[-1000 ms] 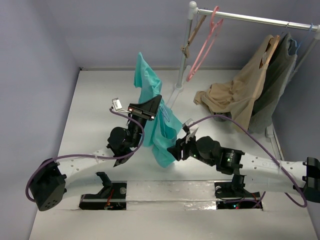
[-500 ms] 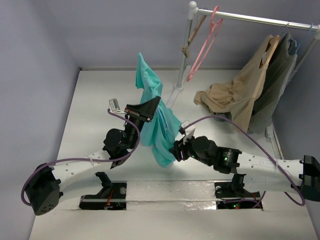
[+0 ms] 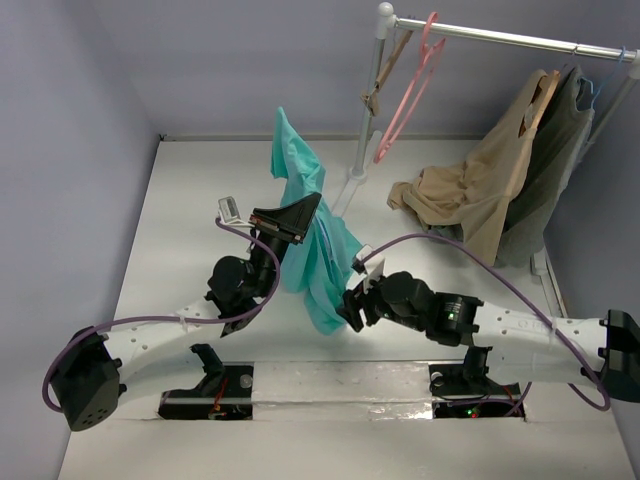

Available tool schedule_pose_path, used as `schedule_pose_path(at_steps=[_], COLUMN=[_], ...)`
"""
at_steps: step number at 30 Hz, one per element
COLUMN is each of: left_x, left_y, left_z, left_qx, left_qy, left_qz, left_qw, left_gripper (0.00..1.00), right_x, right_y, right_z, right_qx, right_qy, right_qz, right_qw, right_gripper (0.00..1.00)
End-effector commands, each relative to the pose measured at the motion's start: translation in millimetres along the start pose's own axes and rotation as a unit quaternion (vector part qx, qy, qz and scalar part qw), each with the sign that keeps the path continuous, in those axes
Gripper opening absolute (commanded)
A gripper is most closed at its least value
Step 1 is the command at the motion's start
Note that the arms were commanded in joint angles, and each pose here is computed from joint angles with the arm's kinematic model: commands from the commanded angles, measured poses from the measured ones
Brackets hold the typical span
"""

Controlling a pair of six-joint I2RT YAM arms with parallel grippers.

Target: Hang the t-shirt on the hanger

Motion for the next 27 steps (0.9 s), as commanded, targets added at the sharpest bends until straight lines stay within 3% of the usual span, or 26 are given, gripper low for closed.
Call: schedule_pose_path(at_steps=[1,11,27], left_x=[-8.4,-5.7,-1.6], left_y=[-9.5,-9.6,-2.0], left_z=[-29.8,-34.7,-31.7], left_qx=[0.049,0.058,0.067], left_qy=[0.021,0.042,0.079], left_qz=[-0.019,-0.005,0.018], left_qw=[0.998,0.997,0.995], left_gripper=[0.0,0.0,0.0], right_x=[-6.3,-38.6,-89.7], right_y=[-2.1,-12.6,-19.9], right_z=[5.9,6.0,1.1], right_qx=[-0.014,0.004,0.065], right_qy=[-0.004,-0.009,0.02], right_qz=[-0.012,-0.124,-0.211], right_qw=[1.0,0.992,0.975], right_gripper=[0.69,0.39,0.32])
Point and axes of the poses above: each gripper's point midway between its finger pads, its own y axis back along the fingers, its own z axis along the line the jaws close on, x = y × z, the point moved 8 cm from there along y, back along the fingers, and after that the axes turned 5 degrees about y, right-handed, at the moved point
